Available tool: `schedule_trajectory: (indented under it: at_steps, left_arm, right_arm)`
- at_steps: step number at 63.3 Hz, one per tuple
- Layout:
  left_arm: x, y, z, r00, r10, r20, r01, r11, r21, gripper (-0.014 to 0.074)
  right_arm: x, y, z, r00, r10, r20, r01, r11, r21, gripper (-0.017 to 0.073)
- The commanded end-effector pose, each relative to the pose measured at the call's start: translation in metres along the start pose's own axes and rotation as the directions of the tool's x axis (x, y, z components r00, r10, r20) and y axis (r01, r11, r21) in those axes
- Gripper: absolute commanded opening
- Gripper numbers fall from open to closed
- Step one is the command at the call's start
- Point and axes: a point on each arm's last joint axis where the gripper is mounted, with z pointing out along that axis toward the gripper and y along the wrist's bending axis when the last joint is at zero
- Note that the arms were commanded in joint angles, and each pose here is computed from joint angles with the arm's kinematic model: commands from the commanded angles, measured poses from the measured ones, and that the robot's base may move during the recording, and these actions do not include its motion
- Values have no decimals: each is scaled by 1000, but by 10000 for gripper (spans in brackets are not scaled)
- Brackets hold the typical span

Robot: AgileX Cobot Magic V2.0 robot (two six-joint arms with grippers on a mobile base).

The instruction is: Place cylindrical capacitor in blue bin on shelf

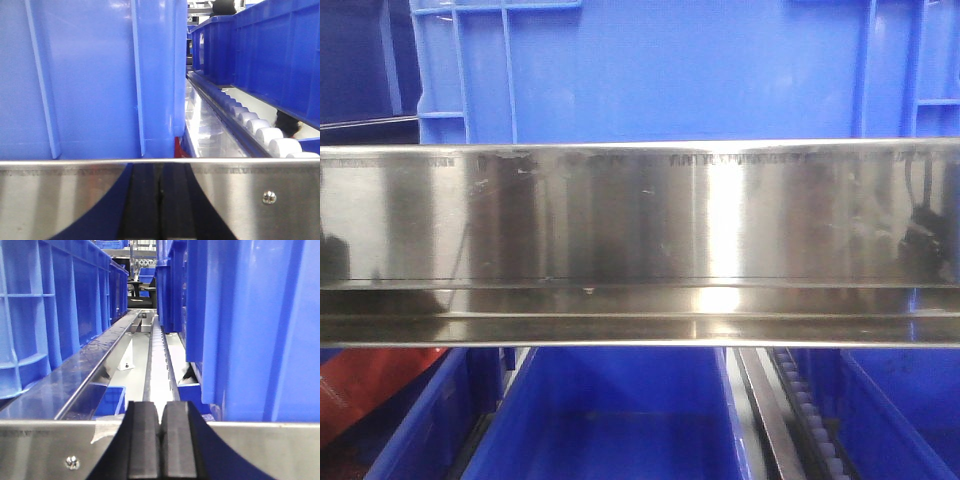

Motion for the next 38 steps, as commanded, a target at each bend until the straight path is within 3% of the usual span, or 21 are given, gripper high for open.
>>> schedule_trajectory:
  at_steps: [1, 38]
  left_arm:
    - [-2, 0, 0, 1000, -6, 24, 6, 1000, -3, -102]
    - [-2, 0, 0, 1000, -6, 24, 6, 1000, -3, -102]
  right_arm:
    - [0, 0, 0, 1000, -7, 9, 7, 1000, 0, -155]
    - [0, 0, 0, 1000, -7, 9, 7, 1000, 0, -155]
